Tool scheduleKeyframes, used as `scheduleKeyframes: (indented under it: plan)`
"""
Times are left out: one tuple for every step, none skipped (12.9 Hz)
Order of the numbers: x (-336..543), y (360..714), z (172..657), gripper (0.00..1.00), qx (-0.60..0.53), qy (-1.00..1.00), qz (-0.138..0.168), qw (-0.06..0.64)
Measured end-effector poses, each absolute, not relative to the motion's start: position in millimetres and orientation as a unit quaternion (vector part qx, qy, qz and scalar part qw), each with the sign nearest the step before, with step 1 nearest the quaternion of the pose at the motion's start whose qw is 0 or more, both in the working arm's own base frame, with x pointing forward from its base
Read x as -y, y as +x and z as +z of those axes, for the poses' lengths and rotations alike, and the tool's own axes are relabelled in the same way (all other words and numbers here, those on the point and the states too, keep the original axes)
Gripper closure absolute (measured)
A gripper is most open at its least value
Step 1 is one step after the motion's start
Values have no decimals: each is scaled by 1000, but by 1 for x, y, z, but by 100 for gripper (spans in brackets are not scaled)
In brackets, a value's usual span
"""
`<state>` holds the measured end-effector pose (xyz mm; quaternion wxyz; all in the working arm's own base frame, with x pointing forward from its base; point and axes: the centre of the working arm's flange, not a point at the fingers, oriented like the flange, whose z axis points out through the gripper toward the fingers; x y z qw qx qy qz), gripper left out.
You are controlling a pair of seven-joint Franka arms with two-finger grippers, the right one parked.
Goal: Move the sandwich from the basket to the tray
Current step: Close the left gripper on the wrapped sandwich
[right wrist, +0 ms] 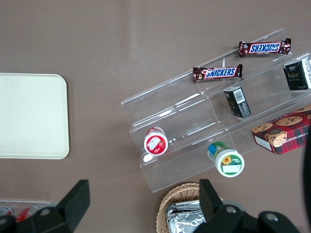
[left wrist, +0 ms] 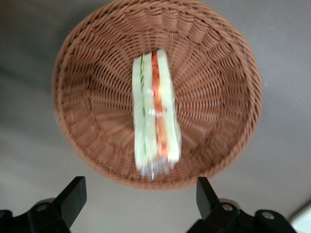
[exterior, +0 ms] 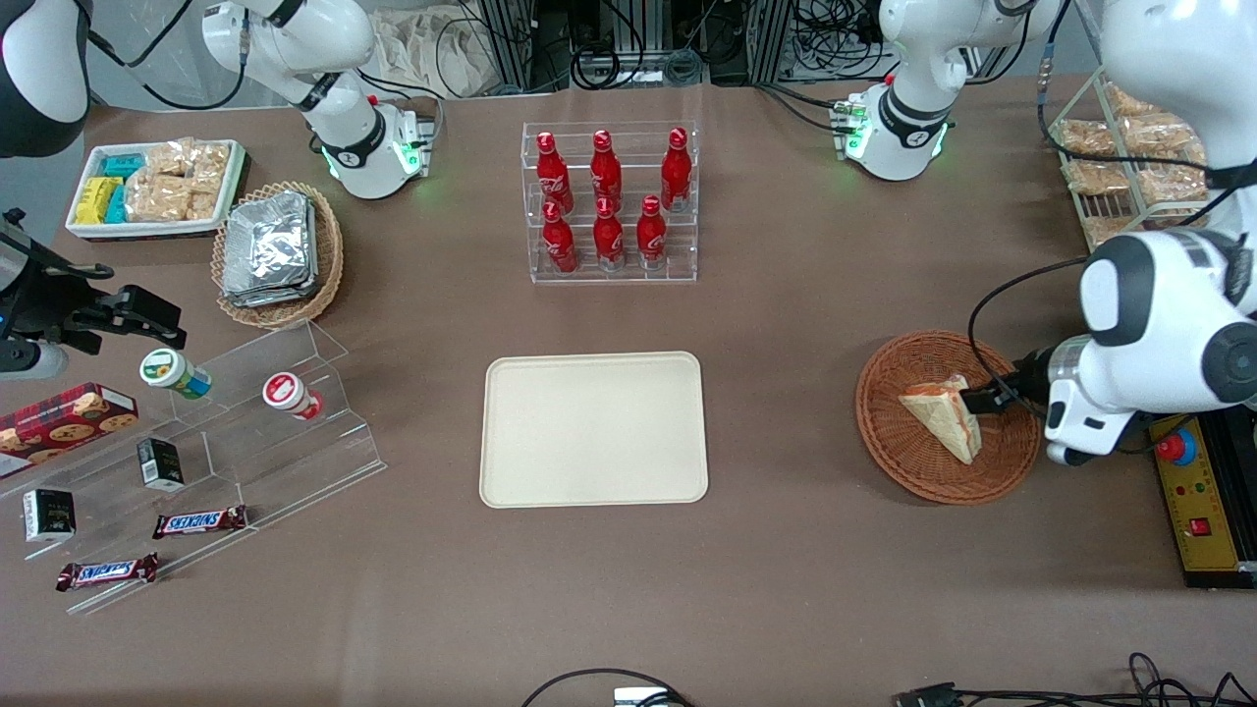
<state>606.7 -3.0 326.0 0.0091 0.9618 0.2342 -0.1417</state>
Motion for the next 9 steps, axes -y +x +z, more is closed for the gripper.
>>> scheduleKeyframes:
  plan:
    - [2,608,308,0,-236,962,-140,8]
    - [2,608,295,0,-237,961,-139,7]
    - [2,608,282,0,-239,962,-136,7]
    - [1,608,270,0,-241,962,-130,7]
    - [0,607,259,0,-243,962,-124,7]
    - [0,605,248,0,-245,962,-118,7]
    - [-1,602,237,0,-247,962,-114,7]
    - [-1,600,227,0,-250,962,-112,8]
    - [-1,598,219,0,-254,960,-113,12]
